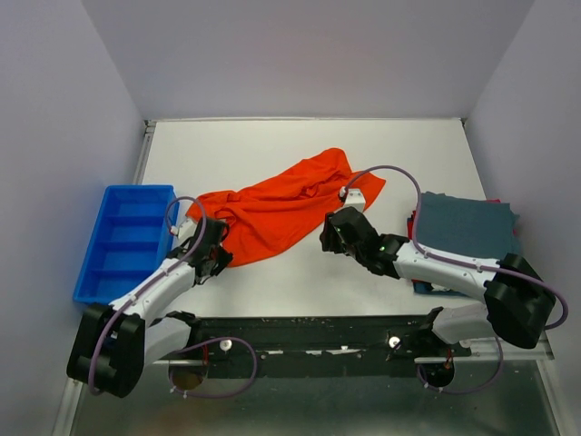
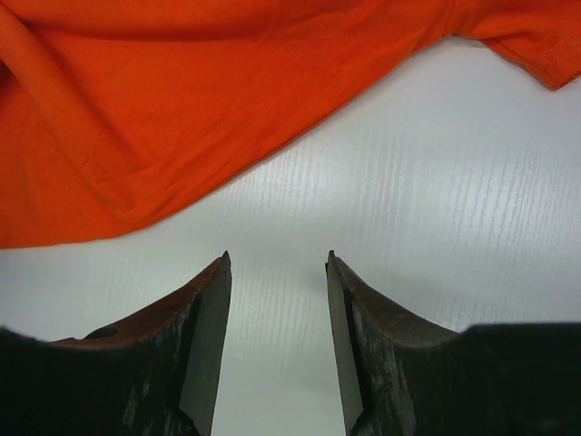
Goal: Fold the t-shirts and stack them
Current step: Move the tshirt to the center of the board
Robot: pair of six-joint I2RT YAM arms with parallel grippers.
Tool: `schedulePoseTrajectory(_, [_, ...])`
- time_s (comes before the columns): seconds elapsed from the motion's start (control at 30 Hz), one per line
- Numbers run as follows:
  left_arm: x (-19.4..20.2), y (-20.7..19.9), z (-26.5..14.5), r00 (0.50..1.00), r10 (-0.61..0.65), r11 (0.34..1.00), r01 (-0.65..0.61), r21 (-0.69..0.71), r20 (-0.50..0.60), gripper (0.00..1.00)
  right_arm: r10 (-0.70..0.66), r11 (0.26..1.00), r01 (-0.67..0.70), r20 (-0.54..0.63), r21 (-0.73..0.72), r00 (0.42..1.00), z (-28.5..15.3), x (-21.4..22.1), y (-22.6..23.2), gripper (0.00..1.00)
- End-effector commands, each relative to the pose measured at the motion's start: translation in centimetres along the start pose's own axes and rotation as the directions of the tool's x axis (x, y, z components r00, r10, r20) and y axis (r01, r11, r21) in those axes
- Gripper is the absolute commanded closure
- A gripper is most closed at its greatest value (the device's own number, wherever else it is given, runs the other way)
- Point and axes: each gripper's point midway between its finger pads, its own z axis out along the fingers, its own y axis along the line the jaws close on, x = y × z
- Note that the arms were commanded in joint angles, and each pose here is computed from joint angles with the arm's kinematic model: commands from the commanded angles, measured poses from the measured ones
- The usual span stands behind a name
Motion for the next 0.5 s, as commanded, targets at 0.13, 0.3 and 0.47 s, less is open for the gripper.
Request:
schedulePoseTrajectory(0.13, [0.4,-1.8,-0.1,0.999,-0.032,0.988,0.031,0.15,0.008,0.97,0.031,0.999,-0.033,0.059,0.031,0.998,0.0,-1.3,-0.6,0.45])
schedulePoseTrajectory(0.3, [-2.1,-3.4,-2.4,0.995,-0.007,0.979,-0.013,0.204,0.096,1.0,0.045,0.996,-0.052,0.087,0.074,0.995,-0.1,-2.0,-2.2,0.45])
schedulePoseTrajectory(0.47, [-4.1,-2.9,-4.3,0.991,0.017,0.986,-0.039,0.162,0.136,1.0,0.112,0.988,-0.12,0.086,0.093,0.99,0.2,-2.7,-4.4,0.45])
